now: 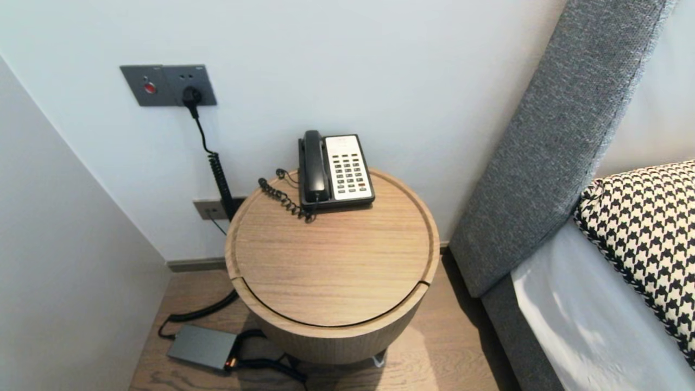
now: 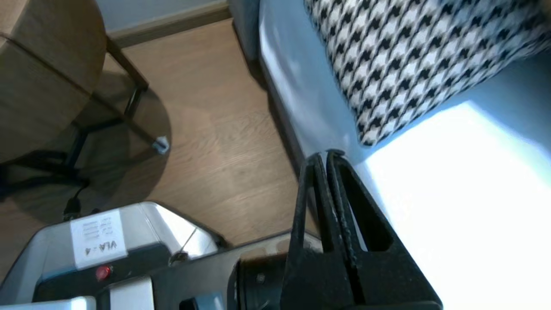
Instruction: Open the nightstand drawer
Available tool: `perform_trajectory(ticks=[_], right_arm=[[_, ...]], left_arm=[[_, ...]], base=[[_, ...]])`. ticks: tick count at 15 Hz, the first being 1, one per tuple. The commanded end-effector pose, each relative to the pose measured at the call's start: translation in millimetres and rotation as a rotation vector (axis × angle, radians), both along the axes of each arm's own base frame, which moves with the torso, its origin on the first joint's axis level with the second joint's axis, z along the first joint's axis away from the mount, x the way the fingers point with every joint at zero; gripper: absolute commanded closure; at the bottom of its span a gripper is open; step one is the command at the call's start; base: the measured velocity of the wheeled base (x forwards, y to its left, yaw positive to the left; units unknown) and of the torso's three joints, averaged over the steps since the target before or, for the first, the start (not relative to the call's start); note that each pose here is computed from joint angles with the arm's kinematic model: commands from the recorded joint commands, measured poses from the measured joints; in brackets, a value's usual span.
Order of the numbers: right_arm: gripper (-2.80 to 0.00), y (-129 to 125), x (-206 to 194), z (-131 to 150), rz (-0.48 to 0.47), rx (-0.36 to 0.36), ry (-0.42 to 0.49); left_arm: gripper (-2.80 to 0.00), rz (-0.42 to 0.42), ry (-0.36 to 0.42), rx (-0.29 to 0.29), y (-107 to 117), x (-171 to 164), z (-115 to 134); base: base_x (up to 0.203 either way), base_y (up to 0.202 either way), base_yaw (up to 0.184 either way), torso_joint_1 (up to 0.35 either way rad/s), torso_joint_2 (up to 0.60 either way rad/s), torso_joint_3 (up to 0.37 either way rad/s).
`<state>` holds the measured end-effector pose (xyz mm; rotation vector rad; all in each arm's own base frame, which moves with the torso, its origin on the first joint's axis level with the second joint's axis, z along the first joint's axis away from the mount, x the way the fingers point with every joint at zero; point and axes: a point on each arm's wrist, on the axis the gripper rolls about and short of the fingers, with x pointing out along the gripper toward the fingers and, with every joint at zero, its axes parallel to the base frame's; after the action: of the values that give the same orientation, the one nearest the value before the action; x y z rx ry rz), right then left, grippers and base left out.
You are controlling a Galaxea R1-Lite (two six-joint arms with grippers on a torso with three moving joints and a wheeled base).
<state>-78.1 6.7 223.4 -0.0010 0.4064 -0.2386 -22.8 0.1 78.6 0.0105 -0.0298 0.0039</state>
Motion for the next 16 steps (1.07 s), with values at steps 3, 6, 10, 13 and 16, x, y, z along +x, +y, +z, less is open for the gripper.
perform_trajectory(ticks=[3,6,10,13,16], right_arm=[[0.00,-1.2,30.4,-44.5,0.062,0.001,-0.103],[0.00,-3.8,52.4,-79.2,0.092,0.015,-0.081],[0.00,-5.8,77.5,-133.7,0.157,0.021,-0.165],[0.00,-5.7,77.6,-138.1,0.311,0.063,-0.168],[0.00,-6.4,77.4,-141.0,0.335,0.091,-0.155]], left_arm=[[0.00,0.001,0.010,0.000,0.0,0.8,-3.4],[0.00,0.001,0.010,0.000,0.0,0.8,-3.4],[0.00,0.001,0.010,0.000,0.0,0.8,-3.4],[0.00,0.001,0.010,0.000,0.0,0.8,-3.4],[0.00,0.001,0.010,0.000,0.0,0.8,-3.4]], base=[[0.000,0.000,0.000,0.000,0.00,0.000],[0.000,0.000,0.000,0.000,0.00,0.000],[0.000,0.000,0.000,0.000,0.00,0.000],[0.000,0.000,0.000,0.000,0.00,0.000],[0.000,0.000,0.000,0.000,0.00,0.000]])
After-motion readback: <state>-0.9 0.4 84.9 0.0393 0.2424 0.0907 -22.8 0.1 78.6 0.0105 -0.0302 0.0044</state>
